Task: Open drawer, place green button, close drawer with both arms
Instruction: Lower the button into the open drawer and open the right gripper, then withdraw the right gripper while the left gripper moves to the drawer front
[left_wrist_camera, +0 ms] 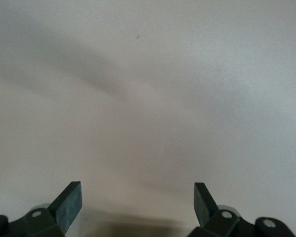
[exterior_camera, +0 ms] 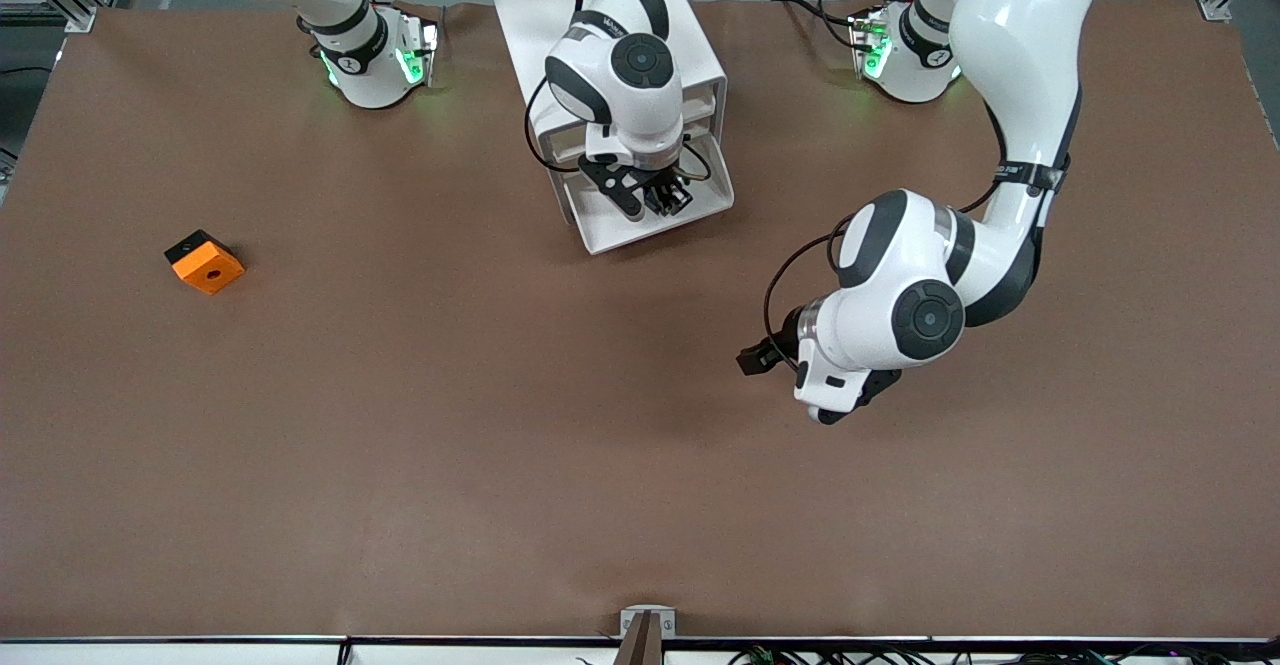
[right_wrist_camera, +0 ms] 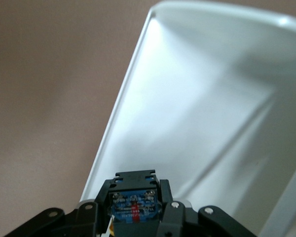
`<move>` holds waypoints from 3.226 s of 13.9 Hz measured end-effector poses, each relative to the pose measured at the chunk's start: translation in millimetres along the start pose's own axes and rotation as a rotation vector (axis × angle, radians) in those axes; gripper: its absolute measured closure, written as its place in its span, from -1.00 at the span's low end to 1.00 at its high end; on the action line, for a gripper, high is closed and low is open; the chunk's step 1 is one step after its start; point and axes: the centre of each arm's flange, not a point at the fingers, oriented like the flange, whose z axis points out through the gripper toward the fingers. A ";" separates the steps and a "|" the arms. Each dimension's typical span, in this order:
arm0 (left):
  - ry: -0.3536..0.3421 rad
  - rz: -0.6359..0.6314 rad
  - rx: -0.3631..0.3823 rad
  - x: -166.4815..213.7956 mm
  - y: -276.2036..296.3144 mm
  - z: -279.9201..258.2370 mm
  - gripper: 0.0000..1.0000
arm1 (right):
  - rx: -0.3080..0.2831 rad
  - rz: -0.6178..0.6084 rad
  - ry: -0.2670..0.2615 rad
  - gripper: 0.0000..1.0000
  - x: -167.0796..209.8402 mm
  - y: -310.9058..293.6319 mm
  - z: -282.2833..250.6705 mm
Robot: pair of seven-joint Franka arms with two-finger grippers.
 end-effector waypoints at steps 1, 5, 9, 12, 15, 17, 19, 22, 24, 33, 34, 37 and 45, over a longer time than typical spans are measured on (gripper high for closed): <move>0.005 0.002 -0.004 -1.0 0.8 2.6 -1.00 | -0.001 0.003 0.000 0.17 -3.4 -0.8 4.0; 0.007 -0.002 -0.002 -1.0 -1.9 9.9 -1.00 | 0.002 0.017 -0.001 0.17 -5.1 -6.9 8.3; 0.005 -0.004 0.002 -0.6 -3.5 12.9 -1.00 | -0.005 0.020 0.003 -0.31 -3.3 -8.4 6.0; 0.003 -0.004 0.004 -0.8 -4.1 14.5 -1.00 | -0.072 0.002 0.016 -0.91 3.4 -23.1 -28.3; 0.003 -0.005 0.006 -1.0 -4.4 15.5 -1.00 | -0.144 -0.054 0.013 -1.00 37.3 -44.0 -103.3; 0.002 -0.004 0.007 -1.8 -4.1 16.3 -1.00 | -0.170 -0.110 -0.006 -1.00 75.6 -45.5 -144.6; 0.001 0.002 0.009 -5.4 -1.9 17.9 -1.00 | -0.197 -0.161 -0.034 -1.00 117.7 -37.4 -175.5; -0.002 0.029 0.019 -21.9 7.7 25.2 -1.00 | -0.213 -0.235 -0.079 -1.00 186.4 -16.4 -221.8; 0.005 0.062 0.030 -40.3 17.2 36.8 -1.00 | -0.209 -0.294 -0.109 -1.00 239.2 5.2 -255.9; 0.051 0.165 0.120 -147.5 27.0 122.5 -1.00 | -0.122 -0.645 -0.225 -1.00 466.7 143.8 -340.0; 0.049 0.173 0.131 -159.1 26.1 127.3 -1.00 | -0.121 -0.685 -0.233 -1.00 489.6 161.2 -340.5; 0.040 0.195 0.168 -185.6 20.3 143.1 -1.00 | -0.147 -0.782 -0.253 -1.00 534.9 203.9 -341.8; 0.040 0.191 0.204 -229.2 22.0 166.6 -1.00 | -0.138 -0.803 -0.242 -1.00 580.2 249.0 -347.6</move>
